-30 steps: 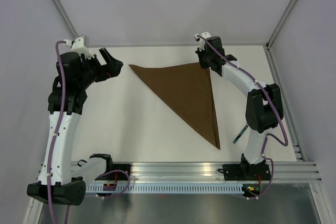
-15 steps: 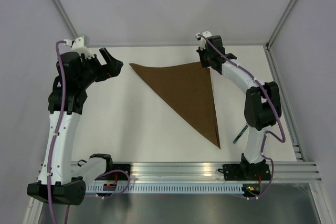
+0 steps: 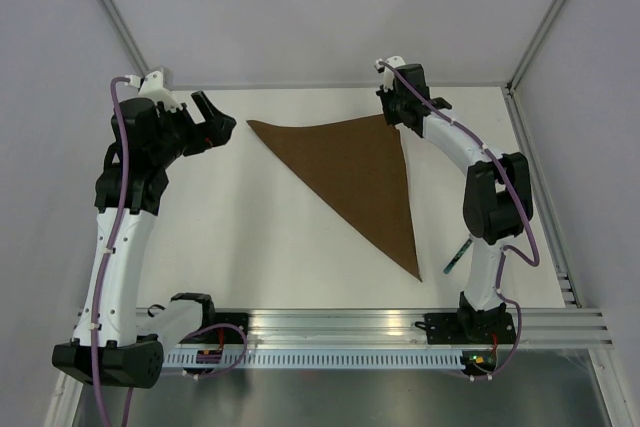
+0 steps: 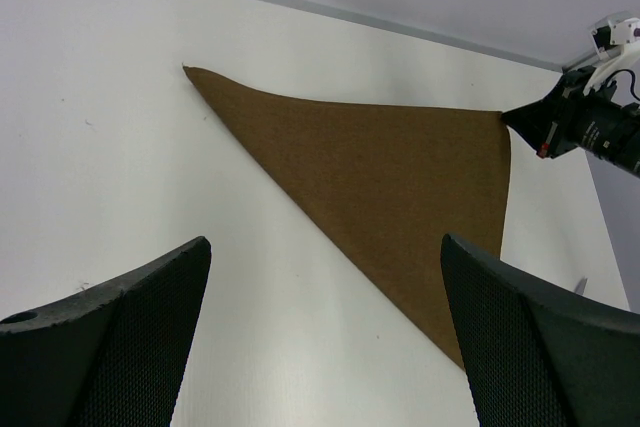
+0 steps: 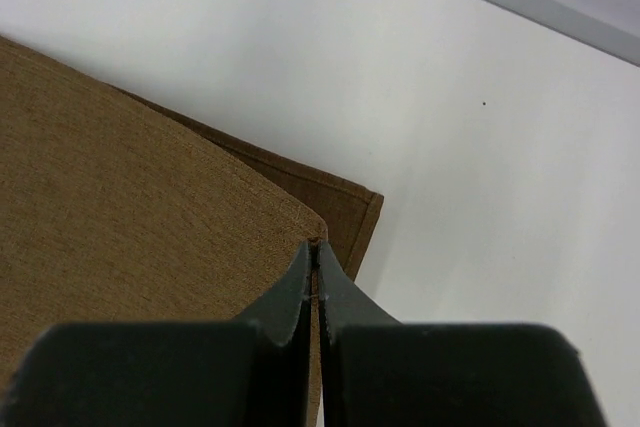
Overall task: Fold the napkin, place the utensils inside, and roll it up
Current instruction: Fold the napkin, then grab a utensil with the right arm
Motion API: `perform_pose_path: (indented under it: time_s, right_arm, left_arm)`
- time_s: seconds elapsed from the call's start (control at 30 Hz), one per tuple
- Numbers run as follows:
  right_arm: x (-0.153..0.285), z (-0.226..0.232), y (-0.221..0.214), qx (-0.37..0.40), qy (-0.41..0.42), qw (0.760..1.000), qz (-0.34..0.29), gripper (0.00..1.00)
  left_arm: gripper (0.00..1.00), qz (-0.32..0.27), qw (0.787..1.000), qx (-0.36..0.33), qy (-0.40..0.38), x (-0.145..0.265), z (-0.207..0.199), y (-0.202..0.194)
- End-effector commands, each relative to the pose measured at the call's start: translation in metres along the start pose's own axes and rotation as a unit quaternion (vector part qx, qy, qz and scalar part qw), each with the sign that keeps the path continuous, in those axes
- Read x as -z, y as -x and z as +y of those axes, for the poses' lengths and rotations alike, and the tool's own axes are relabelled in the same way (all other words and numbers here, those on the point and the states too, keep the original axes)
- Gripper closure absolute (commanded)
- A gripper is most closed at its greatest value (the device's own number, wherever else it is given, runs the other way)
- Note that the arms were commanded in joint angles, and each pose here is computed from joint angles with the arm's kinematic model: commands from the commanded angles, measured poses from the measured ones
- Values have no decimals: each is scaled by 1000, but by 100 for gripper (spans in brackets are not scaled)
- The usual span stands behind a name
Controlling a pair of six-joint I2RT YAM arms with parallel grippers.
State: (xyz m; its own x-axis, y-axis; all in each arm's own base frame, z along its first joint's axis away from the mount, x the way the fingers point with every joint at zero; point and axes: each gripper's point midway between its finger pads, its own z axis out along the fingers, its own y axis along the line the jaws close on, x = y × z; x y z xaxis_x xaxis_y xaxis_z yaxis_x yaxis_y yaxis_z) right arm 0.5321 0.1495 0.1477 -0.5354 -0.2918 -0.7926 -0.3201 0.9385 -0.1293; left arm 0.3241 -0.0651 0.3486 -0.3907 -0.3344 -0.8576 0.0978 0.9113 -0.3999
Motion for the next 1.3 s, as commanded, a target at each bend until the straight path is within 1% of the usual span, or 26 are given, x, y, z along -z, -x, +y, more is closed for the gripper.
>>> perform_pose_path:
  time_s: [0.0, 0.13, 0.33, 0.37, 0.4, 0.43, 0.47, 0.5, 0.57, 0.67, 0.7, 0.73, 0.8, 0.83, 0.87, 0.9, 0.93, 0.97, 1.0, 1.03, 1.07, 1.1, 1.13, 1.17, 1.2, 1.27]
  right_arm:
    - [-1, -12, 16, 2, -19, 1000, -14, 99]
    - [-2, -13, 16, -1, -19, 1000, -12, 100]
    - [-8, -12, 5, -1, -18, 1000, 2, 99]
    - [-9, -11, 3, -2, -17, 1000, 5, 85]
    - [-9, -12, 1, -3, -17, 1000, 9, 75]
    - [-9, -12, -1, -3, -18, 1000, 13, 62]
    - [-8, -13, 0, -3, -19, 1000, 13, 51]
    - [-6, -17, 2, -3, -30, 999, 16, 35]
    - [-3, -25, 5, -7, -39, 999, 18, 26]
    - [8, -45, 12, -25, -56, 998, 24, 21]
    - [13, -47, 3, -30, -48, 997, 44, 21]
    - [23, -49, 4, -37, -44, 997, 47, 21]
    - [36, -54, -27, -44, -38, 994, 93, 21]
    - [44, -55, -39, -40, -36, 993, 109, 21]
    - [61, -61, -43, -34, -40, 992, 112, 22]
    - [69, -57, -82, -31, -30, 986, 161, 22]
    - [86, -59, -88, -30, -27, 986, 165, 22]
    - [95, -64, -119, -34, -13, 979, 199, 24]
    - [110, -67, -139, -35, -6, 972, 232, 26]
    - [124, -69, -148, -38, 4, 970, 241, 27]
    - [134, -81, -163, -45, 6, 965, 258, 30]
    - [149, -83, -190, -32, 20, 954, 296, 30]
    - [161, -89, -198, -26, 21, 952, 305, 30]
    - [172, -91, -219, -32, 29, 944, 327, 31]
    - [183, -91, -232, -18, 43, 936, 348, 31]
    - [198, -89, -245, -15, 58, 928, 369, 31]
  left_arm:
    - [0, -8, 1000, 4, -22, -1, -9, 5]
    - [0, -5, 1000, 3, -21, -3, -7, 2]
    - [0, 0, 1000, 3, -22, -5, -7, -1]
    - [0, 1, 1000, 4, -21, -5, -6, -2]
    - [0, 1, 1000, 4, -22, -5, -6, -2]
    - [0, 3, 1000, 4, -22, -6, -6, -4]
    - [0, 4, 1000, 4, -23, -6, -6, -5]
    - [0, 3, 1000, 4, -24, -7, -6, -5]
    - [0, 9, 1000, 6, -29, -7, -6, -9]
    - [0, 9, 999, 7, -36, -7, -8, -14]
    - [0, 11, 999, 9, -39, -6, -8, -16]
    - [0, 13, 999, 11, -49, -5, -11, -20]
    - [0, 15, 998, 16, -60, -3, -14, -25]
    - [0, 25, 997, 25, -67, -4, -14, -35]
    - [0, 13, 997, 24, -75, 1, -17, -33]
    - [0, 11, 996, 27, -79, 3, -17, -36]
    - [0, 21, 996, 36, -81, 1, -15, -47]
    - [0, 10, 995, 36, -89, 6, -18, -46]
    - [0, 18, 995, 42, -92, 5, -17, -55]
    - [0, 17, 994, 45, -95, 6, -17, -56]
    - [0, 13, 994, 45, -99, 7, -18, -56]
    - [0, 7, 993, 45, -105, 11, -21, -56]
    - [0, 12, 992, 51, -111, 11, -21, -61]
    - [0, 11, 992, 53, -113, 12, -22, -62]
    - [0, 5, 992, 52, -119, 14, -23, -61]
    - [0, 0, 991, 53, -121, 15, -24, -61]
